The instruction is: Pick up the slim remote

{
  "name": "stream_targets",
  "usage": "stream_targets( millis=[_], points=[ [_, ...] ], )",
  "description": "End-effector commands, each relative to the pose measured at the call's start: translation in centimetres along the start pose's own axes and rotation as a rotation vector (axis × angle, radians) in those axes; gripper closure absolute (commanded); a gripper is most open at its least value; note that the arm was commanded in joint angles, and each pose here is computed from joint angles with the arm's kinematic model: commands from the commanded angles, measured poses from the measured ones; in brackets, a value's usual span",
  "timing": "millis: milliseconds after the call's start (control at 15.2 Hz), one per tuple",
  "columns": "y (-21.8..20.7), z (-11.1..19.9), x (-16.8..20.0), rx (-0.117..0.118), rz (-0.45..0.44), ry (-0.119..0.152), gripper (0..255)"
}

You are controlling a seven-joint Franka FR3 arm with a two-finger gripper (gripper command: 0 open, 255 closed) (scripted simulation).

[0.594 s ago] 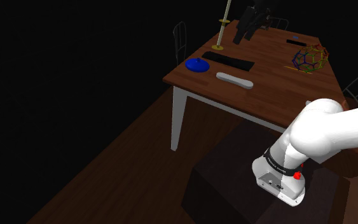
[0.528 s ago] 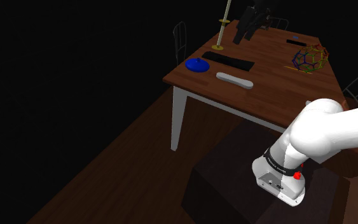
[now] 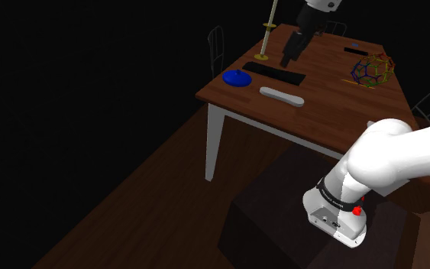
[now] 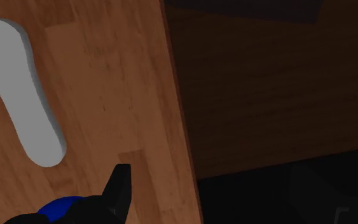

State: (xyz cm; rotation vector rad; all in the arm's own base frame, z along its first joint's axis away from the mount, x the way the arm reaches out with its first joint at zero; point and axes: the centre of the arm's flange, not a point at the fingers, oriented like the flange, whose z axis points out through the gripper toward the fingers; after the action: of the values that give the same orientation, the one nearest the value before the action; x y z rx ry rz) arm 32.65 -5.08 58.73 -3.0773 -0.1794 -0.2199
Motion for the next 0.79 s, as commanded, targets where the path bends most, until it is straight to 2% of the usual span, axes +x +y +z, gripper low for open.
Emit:
stream_targets(
  millis=[0, 726],
  points=[
    [1.8, 1.8, 0.2, -0.005, -0.016, -0.014, 0],
    [12.4, 11.3, 1.8, -0.030, -0.095, -0.090, 0]
  ],
)
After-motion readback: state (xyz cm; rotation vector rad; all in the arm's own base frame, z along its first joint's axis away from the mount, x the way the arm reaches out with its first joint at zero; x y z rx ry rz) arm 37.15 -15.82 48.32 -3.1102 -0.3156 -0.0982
